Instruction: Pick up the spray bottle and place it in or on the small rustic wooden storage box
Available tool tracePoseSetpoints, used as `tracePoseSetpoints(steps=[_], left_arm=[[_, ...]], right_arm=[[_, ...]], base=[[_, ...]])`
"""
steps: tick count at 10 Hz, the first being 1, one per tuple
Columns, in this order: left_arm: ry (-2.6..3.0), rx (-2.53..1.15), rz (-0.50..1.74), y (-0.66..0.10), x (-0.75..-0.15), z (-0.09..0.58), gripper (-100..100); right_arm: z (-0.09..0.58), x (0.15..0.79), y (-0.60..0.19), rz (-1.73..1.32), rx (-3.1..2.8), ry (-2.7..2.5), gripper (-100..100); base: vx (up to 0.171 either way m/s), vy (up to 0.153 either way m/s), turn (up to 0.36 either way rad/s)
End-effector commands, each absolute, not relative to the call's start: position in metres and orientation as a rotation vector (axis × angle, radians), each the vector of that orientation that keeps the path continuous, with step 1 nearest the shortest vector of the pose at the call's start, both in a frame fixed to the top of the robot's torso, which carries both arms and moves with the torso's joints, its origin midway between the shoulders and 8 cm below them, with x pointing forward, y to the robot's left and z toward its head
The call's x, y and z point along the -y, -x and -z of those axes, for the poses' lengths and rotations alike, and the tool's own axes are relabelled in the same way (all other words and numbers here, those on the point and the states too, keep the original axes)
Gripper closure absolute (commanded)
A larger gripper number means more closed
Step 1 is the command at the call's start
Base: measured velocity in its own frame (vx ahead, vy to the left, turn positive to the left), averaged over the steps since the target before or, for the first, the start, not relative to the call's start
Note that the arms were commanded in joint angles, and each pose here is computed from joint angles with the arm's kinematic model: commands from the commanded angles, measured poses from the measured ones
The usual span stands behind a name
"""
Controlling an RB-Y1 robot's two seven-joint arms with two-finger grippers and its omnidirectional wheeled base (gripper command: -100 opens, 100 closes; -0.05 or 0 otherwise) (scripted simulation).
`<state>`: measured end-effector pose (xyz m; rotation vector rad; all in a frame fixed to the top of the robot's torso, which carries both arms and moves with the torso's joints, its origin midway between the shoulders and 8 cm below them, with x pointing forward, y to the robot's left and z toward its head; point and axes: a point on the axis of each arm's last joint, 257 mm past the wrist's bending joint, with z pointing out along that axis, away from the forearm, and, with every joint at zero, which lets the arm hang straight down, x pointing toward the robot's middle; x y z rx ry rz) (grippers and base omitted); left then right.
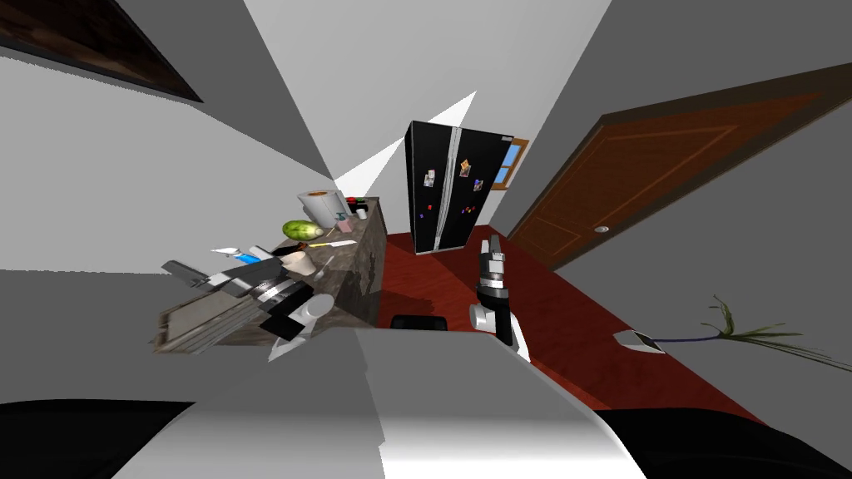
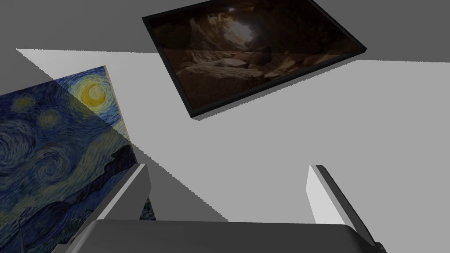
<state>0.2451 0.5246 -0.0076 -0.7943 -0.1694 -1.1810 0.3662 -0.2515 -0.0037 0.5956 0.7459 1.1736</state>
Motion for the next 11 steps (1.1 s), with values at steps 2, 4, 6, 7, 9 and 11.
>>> tracePoseSetpoints(steps=[2, 4, 6, 7, 9, 11], left_arm=[[0.83, 0.233, 1.169, -0.24, -0.541, 0.017, -100], [0.849, 0.305, 1.137, -0.234, -0.561, 0.026, -100], [0.868, 0.38, 1.105, -0.228, -0.58, 0.035, -100], [0.881, 0.395, 1.107, -0.227, -0.583, 0.039, -100], [0.901, 0.475, 1.075, -0.22, -0.602, 0.05, -100], [0.906, 0.542, 1.043, -0.215, -0.617, 0.057, -100]], right_arm=[[0.004, 0.252, -0.366, -1.174, -0.746, -0.596, 0], [0.004, 0.252, -0.366, -1.174, -0.746, -0.596, 0], [0.004, 0.252, -0.366, -1.174, -0.746, -0.596, 0], [0.004, 0.252, -0.366, -1.173, -0.746, -0.596, 0], [0.004, 0.252, -0.366, -1.174, -0.746, -0.596, 0], [0.004, 0.252, -0.366, -1.173, -0.746, -0.596, 0]], base=[[0.028, -0.03, -0.017], [0.03, -0.027, -0.087], [0.037, -0.017, -0.08], [0.013, -0.003, 0.018], [0.021, -0.001, -0.076], [0.015, 0.008, -0.047]])
